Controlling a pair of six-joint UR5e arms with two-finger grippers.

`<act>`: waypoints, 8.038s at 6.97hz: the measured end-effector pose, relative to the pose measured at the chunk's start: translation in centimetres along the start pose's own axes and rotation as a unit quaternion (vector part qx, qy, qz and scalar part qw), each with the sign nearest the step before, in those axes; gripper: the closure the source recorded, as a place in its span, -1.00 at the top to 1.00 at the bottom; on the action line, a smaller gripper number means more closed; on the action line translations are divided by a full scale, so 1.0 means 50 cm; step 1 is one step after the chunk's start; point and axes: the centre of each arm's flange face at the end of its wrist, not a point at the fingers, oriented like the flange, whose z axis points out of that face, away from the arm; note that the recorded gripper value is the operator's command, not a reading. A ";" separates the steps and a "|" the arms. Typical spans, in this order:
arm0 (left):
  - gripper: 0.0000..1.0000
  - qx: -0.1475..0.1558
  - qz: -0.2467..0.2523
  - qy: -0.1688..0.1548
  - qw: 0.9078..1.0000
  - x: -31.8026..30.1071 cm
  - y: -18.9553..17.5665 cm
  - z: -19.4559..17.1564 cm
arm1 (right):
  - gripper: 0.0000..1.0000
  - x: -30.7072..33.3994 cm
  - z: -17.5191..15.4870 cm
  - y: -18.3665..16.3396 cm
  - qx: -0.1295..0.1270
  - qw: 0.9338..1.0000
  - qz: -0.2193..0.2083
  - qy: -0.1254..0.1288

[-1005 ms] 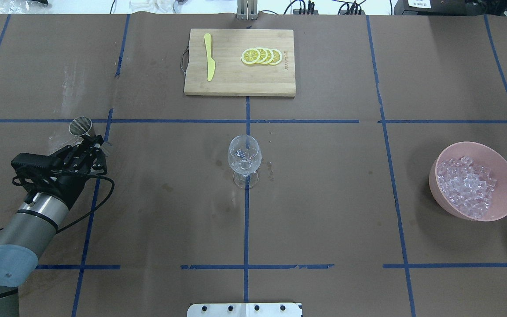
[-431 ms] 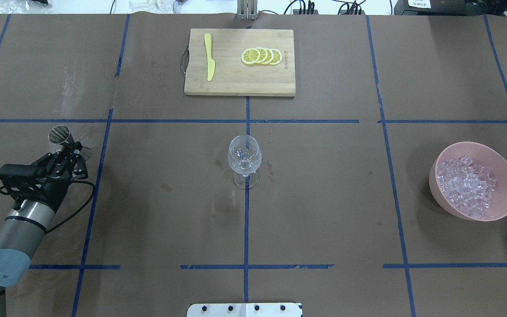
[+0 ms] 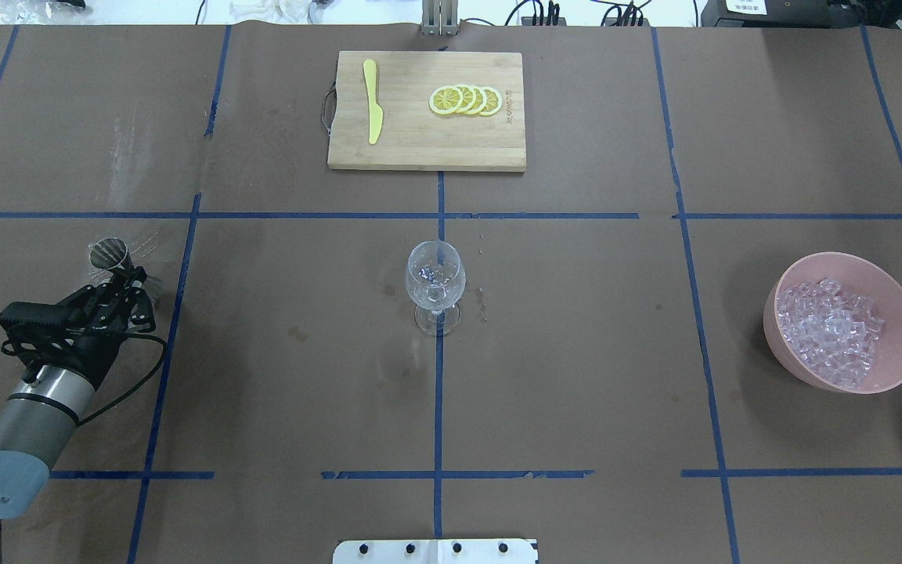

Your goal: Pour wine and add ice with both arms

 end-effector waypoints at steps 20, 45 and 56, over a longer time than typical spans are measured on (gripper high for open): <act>0.99 -0.061 0.120 0.109 0.985 -0.152 -0.303 0.069 | 1.00 -0.005 -0.007 -0.003 0.003 1.000 0.003 0.000; 1.00 -0.507 -0.041 0.026 0.861 -0.802 -0.587 -0.074 | 0.24 -0.422 0.269 0.100 0.033 0.993 0.112 0.018; 1.00 -0.505 -0.038 0.027 0.862 -0.799 -0.592 -0.076 | -1.00 -0.674 0.090 -0.152 0.049 0.992 0.071 -0.091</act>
